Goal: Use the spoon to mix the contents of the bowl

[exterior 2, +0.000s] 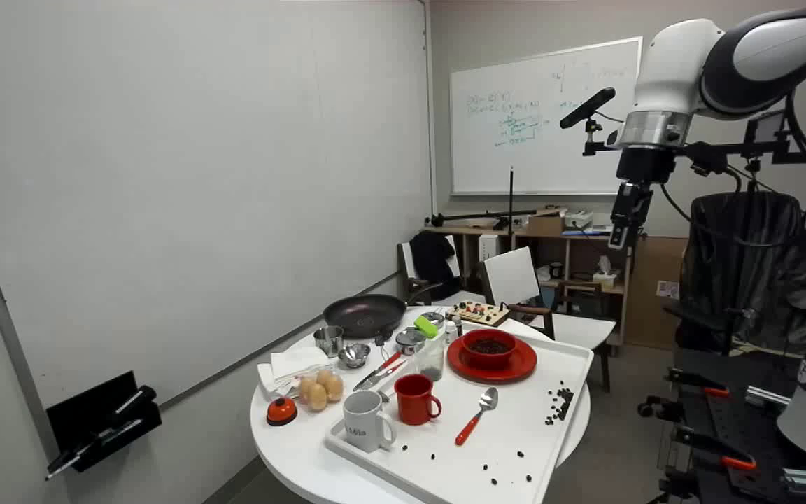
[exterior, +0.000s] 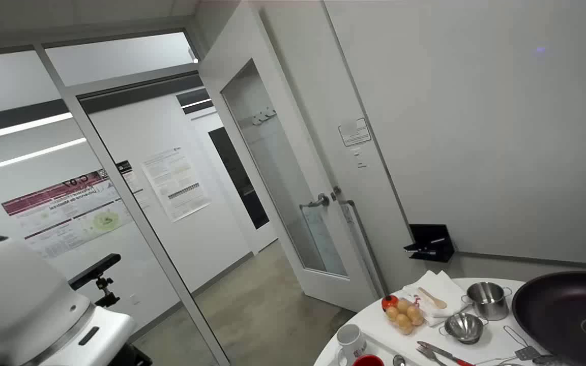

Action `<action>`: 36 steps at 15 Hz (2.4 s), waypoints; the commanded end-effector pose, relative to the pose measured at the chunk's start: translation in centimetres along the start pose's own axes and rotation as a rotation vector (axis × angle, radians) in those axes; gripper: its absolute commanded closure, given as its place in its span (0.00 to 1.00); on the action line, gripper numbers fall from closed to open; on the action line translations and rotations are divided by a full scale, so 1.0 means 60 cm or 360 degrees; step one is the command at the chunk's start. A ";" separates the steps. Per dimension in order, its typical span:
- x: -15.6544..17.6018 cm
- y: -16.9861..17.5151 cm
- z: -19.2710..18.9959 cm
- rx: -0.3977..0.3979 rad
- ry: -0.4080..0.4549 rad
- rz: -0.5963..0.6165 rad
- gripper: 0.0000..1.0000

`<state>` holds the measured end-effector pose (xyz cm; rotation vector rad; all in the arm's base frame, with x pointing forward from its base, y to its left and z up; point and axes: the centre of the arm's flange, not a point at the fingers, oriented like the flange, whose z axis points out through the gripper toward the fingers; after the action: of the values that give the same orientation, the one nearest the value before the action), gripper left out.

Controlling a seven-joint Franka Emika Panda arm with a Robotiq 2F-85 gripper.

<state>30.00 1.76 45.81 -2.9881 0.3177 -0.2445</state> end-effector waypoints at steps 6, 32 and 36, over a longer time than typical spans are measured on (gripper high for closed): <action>0.000 0.000 0.000 0.0000 -0.0001 0.0000 0.00; 0.121 -0.332 0.220 -0.0149 0.0044 0.0750 0.00; 0.150 -0.301 0.266 -0.0218 0.0099 0.1091 0.00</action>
<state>43.76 19.84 36.36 -2.8525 1.1496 -0.2101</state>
